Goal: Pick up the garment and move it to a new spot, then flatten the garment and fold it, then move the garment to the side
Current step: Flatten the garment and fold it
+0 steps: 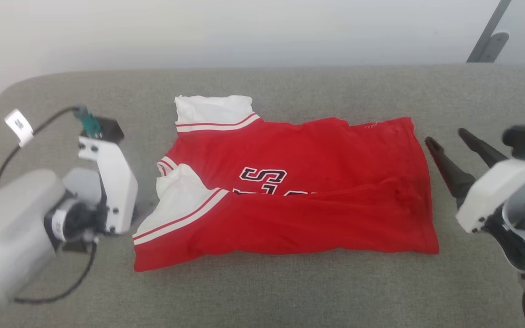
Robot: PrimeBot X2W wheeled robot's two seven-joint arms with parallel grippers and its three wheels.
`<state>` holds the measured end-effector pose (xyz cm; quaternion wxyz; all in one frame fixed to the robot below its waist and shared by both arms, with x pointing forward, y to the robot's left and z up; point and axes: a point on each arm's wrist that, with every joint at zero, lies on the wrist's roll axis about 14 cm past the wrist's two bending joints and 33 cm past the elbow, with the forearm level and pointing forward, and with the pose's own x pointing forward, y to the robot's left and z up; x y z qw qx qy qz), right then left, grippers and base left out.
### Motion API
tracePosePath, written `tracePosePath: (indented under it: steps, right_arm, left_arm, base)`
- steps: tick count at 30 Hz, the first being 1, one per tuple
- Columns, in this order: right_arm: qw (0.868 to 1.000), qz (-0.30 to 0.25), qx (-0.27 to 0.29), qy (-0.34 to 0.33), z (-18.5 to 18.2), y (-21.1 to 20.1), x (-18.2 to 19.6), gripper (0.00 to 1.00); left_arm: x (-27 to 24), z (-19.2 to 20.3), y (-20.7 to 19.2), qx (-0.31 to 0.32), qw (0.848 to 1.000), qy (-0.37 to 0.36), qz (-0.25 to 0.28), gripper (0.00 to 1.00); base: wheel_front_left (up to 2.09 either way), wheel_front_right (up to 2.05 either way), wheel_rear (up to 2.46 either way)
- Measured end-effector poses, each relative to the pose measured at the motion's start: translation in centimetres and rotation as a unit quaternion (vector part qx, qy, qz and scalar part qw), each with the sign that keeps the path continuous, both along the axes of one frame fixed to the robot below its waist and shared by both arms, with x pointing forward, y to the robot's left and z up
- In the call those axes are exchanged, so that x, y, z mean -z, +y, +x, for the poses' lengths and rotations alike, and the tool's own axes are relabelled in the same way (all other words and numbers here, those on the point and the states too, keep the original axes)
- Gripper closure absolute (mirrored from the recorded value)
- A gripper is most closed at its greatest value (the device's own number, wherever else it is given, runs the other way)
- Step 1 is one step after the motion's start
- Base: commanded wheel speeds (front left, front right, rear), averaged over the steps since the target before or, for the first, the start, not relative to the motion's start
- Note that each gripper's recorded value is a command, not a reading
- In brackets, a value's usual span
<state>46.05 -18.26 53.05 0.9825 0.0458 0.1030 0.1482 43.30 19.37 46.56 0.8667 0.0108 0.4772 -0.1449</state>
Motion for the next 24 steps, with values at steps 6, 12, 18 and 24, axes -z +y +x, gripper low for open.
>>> tracePosePath:
  steps: [6,12,18,24]
  right_arm:
    - [0.998,0.005,0.043,-0.039,-1.0,-1.6,-1.4,0.0]
    - [0.996,0.017,0.075,-0.053,-2.2,-2.4,-1.7,0.0]
    - [0.994,0.025,0.095,-0.04,-3.2,-2.9,-1.0,0.0]
    - [0.994,0.024,0.103,-0.022,-3.9,-3.3,-0.2,0.0]
  left_arm:
    - [1.0,-3.6,-0.9,-0.01,0.999,0.045,-0.004,0.0]
    - [2.9,-5.1,-1.0,-0.022,0.997,0.069,-0.001,0.0]
    - [5.6,-4.8,-0.2,-0.049,0.995,0.087,-0.001,0.0]
    - [7.7,-4.3,0.6,-0.074,0.992,0.106,-0.006,0.0]
  base:
    - [0.0,0.0,0.0]
    - [0.0,0.0,0.0]
    - [0.0,0.0,0.0]
    - [0.0,0.0,0.0]
